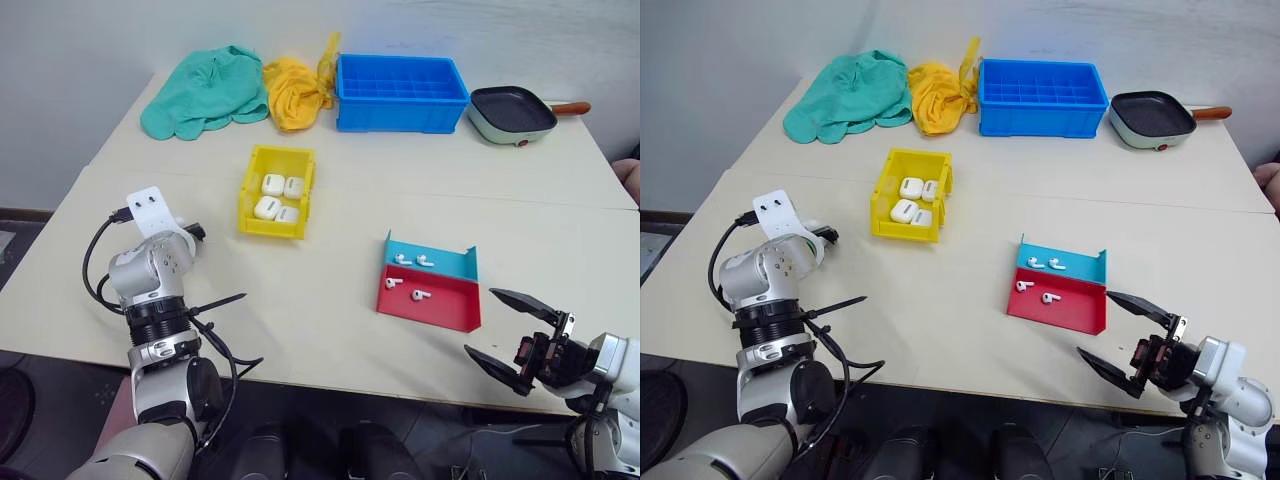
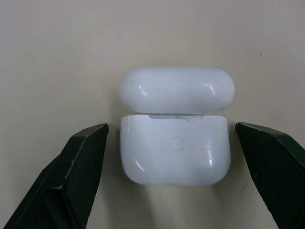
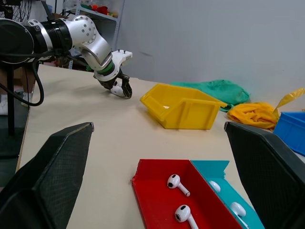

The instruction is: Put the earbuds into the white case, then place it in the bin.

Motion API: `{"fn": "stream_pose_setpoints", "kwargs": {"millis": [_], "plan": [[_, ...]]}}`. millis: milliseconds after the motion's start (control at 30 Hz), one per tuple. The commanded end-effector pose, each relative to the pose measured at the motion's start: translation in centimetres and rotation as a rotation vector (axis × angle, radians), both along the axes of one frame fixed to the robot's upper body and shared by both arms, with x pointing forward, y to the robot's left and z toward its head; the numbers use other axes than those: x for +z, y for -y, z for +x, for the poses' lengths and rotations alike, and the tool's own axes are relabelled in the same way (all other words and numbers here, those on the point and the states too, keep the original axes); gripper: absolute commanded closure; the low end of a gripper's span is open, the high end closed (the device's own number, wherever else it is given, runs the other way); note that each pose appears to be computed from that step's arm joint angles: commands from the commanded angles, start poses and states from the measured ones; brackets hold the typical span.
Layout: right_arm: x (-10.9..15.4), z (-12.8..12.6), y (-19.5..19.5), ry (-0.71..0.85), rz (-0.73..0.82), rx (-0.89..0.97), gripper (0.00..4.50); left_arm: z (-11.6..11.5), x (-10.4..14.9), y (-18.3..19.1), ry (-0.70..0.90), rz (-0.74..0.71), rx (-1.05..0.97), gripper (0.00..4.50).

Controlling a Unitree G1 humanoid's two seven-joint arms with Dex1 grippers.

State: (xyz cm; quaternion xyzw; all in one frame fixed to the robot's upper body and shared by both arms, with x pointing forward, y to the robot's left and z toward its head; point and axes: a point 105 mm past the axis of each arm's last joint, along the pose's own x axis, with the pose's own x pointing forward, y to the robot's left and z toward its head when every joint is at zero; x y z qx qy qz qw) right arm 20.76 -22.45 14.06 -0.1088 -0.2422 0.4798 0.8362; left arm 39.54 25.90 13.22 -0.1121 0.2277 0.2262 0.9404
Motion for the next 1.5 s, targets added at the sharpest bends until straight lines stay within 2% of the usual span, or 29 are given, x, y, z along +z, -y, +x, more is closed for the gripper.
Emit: {"fn": "stream_pose_setpoints", "kwargs": {"millis": [33, 100, 133, 333, 433, 533, 600, 667, 733, 800, 867, 900, 1000, 1100, 1133, 1200, 1233, 1367, 1400, 1500], "plan": [[0.8, -0.5, 0.2, 0.049, 0.005, -0.016, 0.0, 0.0, -0.7, 0.0, -0.007, -0.007, 0.003, 0.01], [0.8, -0.5, 0.1, 0.049, 0.006, -0.018, 0.0, 0.0, -0.9, -0.1, -0.008, -0.007, 0.005, 0.01], [0.8, -0.5, 0.1, 0.048, 0.006, -0.019, 0.0, 0.0, -0.9, -0.1, -0.012, -0.004, 0.007, 0.2], [0.7, -0.5, 0.2, 0.039, 0.004, -0.018, 0.0, -0.7, -1.5, -0.1, -0.032, -0.021, 0.021, 1.68], [0.6, -0.4, 0.4, 0.036, 0.003, -0.017, 0.0, -1.5, -1.4, -0.3, -0.007, -0.013, 0.016, 1.68], [0.6, -0.2, 0.3, 0.005, -0.009, -0.014, 0.0, -2.0, 0.8, -0.6, 0.19, -0.001, -0.061, 1.68], [0.6, -0.3, 0.2, -0.032, -0.016, -0.01, 0.0, -3.1, 1.3, -1.3, 0.274, 0.002, -0.109, 1.68], [0.8, -0.2, 0.2, -0.092, -0.015, -0.025, 0.0, -4.5, 2.6, -1.8, 0.405, 0.0, -0.218, 1.68], [1.2, 0.1, 0.4, -0.168, -0.014, -0.075, 0.0, -6.0, 4.6, -1.0, 0.523, 0.074, -0.424, 1.68], [0.9, 0.0, 0.3, -0.257, -0.107, -0.115, 0.0, -8.1, 6.7, 0.6, 0.64, 0.121, -0.648, 1.68], [0.4, -0.4, 0.2, -0.351, -0.247, -0.134, 0.0, -10.8, 9.6, 3.3, 0.839, 0.146, -0.891, 1.68], [0.2, -0.6, 0.4, -0.391, -0.304, -0.144, 0.0, -12.0, 9.8, 5.0, 0.875, 0.101, -1.013, 1.68], [0.4, -1.0, 1.7, -0.457, -0.411, -0.225, 0.0, -14.1, 8.4, 11.2, 0.848, 0.024, -1.36, 1.68], [1.1, -1.5, 2.7, -0.471, -0.46, -0.279, 0.0, -15.6, 9.4, 15.4, 0.962, -0.079, -1.564, 1.68], [0.8, -1.8, 3.7, -0.521, -0.502, -0.328, 0.0, -16.3, 9.8, 16.7, 1.009, -0.181, -1.652, 1.68], [0.6, -2.5, 5.1, -0.571, -0.539, -0.372, 0.0, -17.1, 10.1, 18.1, 1.047, -0.294, -1.758, 1.68], [0.6, -2.8, 6.1, -0.583, -0.553, -0.413, 0.0, -16.9, 10.0, 18.7, 1.07, -0.306, -1.796, 1.68], [1.0, -3.0, 8.8, -0.589, -0.57, -0.5, 0.0, -16.7, 9.7, 19.8, 1.2, -0.242, -1.888, 1.68], [1.1, -3.0, 9.1, -0.588, -0.575, -0.502, 0.0, -16.9, 9.4, 20.1, 1.213, -0.264, -1.924, 1.68], [2.1, -2.0, 8.2, -0.555, -0.57, -0.458, 0.0, -17.2, 8.4, 20.5, 1.235, -0.3, -1.985, 1.68]]}}
